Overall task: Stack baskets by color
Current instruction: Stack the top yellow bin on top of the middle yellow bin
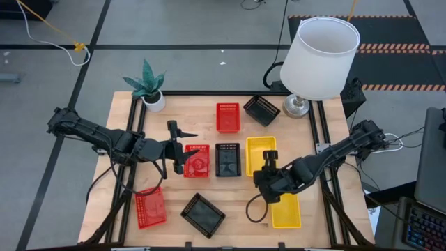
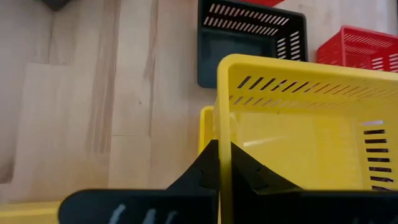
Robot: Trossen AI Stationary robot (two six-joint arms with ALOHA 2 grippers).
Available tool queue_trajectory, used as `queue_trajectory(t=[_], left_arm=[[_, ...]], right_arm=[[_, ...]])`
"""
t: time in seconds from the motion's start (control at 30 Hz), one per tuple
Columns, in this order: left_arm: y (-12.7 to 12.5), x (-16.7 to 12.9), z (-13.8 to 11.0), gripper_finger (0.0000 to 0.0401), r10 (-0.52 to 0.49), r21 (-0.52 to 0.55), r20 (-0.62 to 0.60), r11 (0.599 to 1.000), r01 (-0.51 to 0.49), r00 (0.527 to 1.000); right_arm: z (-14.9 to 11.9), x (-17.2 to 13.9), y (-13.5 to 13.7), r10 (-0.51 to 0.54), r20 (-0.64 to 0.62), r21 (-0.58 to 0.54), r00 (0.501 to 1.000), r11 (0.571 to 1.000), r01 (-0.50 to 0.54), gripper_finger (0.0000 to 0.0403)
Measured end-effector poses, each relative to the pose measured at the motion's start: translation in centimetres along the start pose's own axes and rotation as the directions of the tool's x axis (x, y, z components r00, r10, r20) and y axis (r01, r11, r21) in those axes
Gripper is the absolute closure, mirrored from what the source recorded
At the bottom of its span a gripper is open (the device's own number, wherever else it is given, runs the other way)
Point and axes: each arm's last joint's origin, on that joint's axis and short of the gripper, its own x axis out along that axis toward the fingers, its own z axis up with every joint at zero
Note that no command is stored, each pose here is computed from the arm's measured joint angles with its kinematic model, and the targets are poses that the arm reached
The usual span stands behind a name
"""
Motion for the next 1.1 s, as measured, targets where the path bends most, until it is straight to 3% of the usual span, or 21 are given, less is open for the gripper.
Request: queue_trajectory(t=[0.63,1.1], left_arm=[[0.0,0.0,0.0,0.0144,0.000,0.001,0.000,1.000,0.000,1.000],[0.0,0.0,0.0,0.0144,0.000,0.001,0.000,1.000,0.000,1.000]], right_arm=[[-2.9,6.3,-0.3,-0.017,0.002,-0.012,1.000,1.000,0.017,0.0401],[-3.3,7.3,-0.1,-0.007,0.030,-0.012,1.000,1.000,0.007,0.0401]])
